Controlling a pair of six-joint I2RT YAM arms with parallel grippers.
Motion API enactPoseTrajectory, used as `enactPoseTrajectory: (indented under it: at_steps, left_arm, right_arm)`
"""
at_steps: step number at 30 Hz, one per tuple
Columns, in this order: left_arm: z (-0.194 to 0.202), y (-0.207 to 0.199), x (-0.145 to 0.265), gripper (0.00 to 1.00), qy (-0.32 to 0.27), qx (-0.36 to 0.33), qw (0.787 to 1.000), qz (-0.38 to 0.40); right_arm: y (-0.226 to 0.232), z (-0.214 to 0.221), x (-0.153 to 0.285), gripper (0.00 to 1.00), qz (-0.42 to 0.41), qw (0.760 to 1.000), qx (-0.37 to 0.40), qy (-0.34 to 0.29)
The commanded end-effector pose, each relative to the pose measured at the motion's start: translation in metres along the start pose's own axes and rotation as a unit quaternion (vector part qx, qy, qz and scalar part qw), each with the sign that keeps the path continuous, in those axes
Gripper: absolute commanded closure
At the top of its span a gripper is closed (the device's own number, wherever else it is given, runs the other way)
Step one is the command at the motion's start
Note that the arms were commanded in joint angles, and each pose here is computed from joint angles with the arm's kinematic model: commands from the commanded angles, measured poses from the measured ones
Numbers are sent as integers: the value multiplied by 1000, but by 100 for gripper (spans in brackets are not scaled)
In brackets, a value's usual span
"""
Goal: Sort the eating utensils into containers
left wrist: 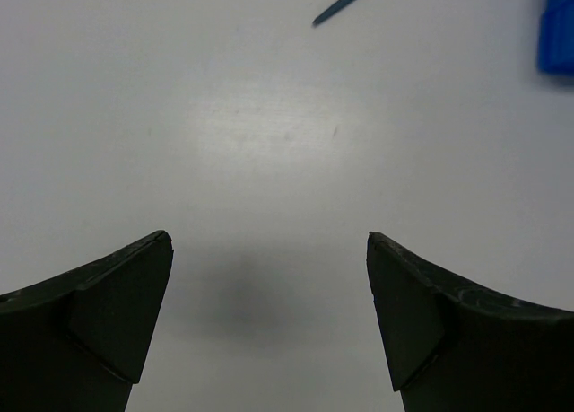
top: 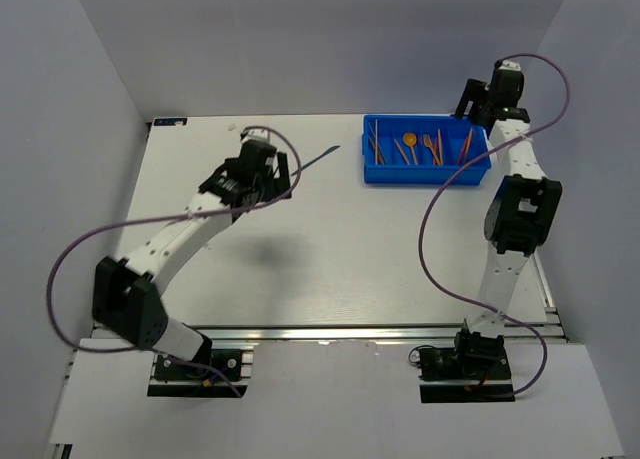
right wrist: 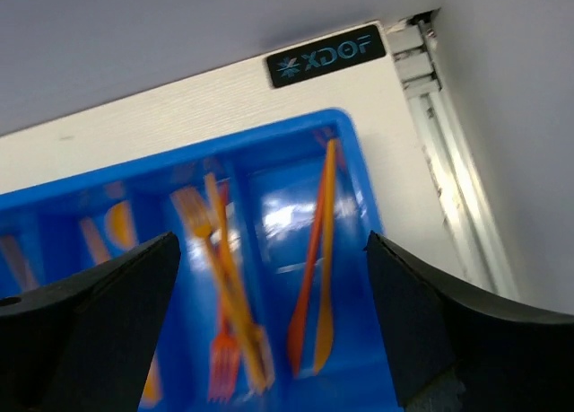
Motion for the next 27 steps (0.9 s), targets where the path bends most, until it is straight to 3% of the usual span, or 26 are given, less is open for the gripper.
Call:
enactPoseTrajectory:
  at_steps: [1,2,4,5,6,7,9,10,12,13,15,21,27]
  left_arm:
    - [-28,-19,-48,2,22,1,1000,4]
    - [-34,-23,-61,2,32,-20,999,8]
    - [-65,-30,-78,2,22,-44,998,25]
    - [-60,-35,-107,2,46,-62,997,29]
    - [-66,-38,-119,2,43,-71,996,40]
    - [-86,-41,-125,2,19,-88,994,56]
    - [-83,-47,-162,2,33,-107,991,80]
    - [-107,-49,-164,2,7,-110,988,109]
    - [-98,-52,-197,5,38,-129,983,128]
    - [-111,-55,-200,6,17,-145,980,132]
    - [-96,-61,-223,7,36,-165,972,163]
    - [-67,-54,-258,14,55,-190,969,149]
    - [-51,-59,-275,34,72,-205,959,184]
  right_arm:
    - [15,-57,92,11,-45,996,-69,-35]
    - [21,-63,126,11,-75,992,-89,-41]
    - [29,-11,136,10,-127,987,-96,22]
    - [33,-12,166,11,-150,984,-97,4]
    - [43,0,176,11,-176,980,-89,1]
    - [43,39,177,11,-185,978,-86,48]
    - [50,55,208,11,-216,973,-66,43]
    - [51,84,212,11,-225,969,-62,78]
    - [55,95,239,11,-259,962,-51,68]
    - [52,113,244,11,-262,959,-55,89]
    - [54,115,265,11,-290,953,-52,72]
    - [68,115,318,11,-350,934,-22,61]
    - [76,114,341,11,-369,928,-6,41]
Point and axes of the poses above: each gripper's point midway between its finger pads, its own x axis back along the fingers, its own y axis along the line the jaws close on, z = x × y, the point moved 10 cm from there along x, back along the fingers, and after that the axes turned 3 degrees about -x, right-handed, at the moved point
